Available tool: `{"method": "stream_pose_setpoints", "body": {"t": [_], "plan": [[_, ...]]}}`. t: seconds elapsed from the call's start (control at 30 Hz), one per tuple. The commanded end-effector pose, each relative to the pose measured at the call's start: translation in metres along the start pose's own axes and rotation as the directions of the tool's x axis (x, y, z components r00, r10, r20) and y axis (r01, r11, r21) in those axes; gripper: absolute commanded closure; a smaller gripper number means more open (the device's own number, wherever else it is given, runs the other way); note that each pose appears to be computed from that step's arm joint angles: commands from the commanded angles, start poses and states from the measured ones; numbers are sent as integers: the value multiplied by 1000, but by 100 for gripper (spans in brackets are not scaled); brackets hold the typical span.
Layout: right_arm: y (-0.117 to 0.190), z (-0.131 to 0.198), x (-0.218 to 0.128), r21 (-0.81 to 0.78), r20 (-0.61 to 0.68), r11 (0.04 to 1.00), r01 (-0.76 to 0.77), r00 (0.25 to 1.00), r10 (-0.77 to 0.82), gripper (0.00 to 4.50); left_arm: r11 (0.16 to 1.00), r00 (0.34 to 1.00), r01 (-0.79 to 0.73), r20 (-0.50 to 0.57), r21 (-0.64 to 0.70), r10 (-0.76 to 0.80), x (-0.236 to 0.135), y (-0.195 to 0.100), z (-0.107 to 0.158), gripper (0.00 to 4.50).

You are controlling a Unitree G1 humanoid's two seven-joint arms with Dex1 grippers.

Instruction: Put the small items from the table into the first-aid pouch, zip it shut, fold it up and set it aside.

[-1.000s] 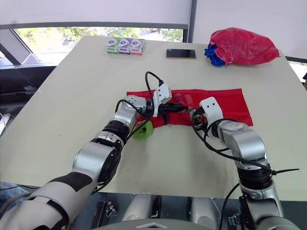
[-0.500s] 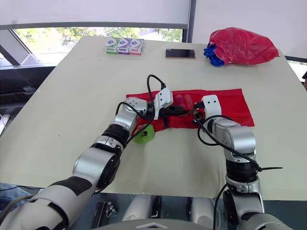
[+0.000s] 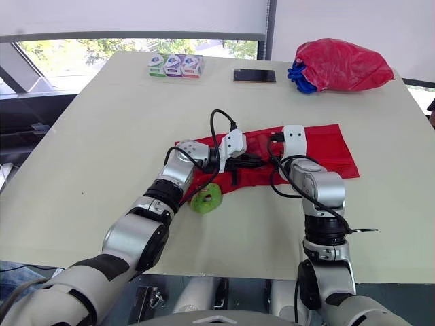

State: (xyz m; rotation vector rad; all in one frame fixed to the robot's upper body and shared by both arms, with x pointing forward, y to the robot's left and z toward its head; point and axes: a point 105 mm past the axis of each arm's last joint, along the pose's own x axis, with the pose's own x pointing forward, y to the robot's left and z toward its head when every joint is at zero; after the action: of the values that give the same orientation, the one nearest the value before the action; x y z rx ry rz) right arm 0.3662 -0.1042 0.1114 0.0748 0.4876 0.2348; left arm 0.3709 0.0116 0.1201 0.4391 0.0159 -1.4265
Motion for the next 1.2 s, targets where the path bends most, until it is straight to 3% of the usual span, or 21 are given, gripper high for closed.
{"method": "stream_pose_setpoints", "body": {"t": [0.03,0.3,0.4,0.5,0.57,1.03,1.2], "plan": [[5,15,-17,-44,83,998,-49,995,53,157,1000,1000,5,17,30,-5,1,3,8,450],[-5,-2,-59,-171,54,978,-121,990,132,157,999,1000,5,-8,35,-5,-7,7,4,450],[-5,0,-64,-195,97,970,-143,982,164,230,999,1000,12,-11,40,-12,-7,6,4,450],[-12,-14,-53,-241,68,965,-105,990,125,382,999,1000,22,-11,45,-22,-6,5,4,450],[-10,-17,-48,-226,70,967,-113,989,132,439,999,1000,25,-11,47,-24,-6,5,4,450],[13,13,8,-167,269,976,-138,946,180,439,998,1000,27,-17,50,-26,-4,5,3,450],[11,0,-16,-223,289,955,-197,922,258,439,999,999,2,-36,50,0,-11,10,-2,450]]}}
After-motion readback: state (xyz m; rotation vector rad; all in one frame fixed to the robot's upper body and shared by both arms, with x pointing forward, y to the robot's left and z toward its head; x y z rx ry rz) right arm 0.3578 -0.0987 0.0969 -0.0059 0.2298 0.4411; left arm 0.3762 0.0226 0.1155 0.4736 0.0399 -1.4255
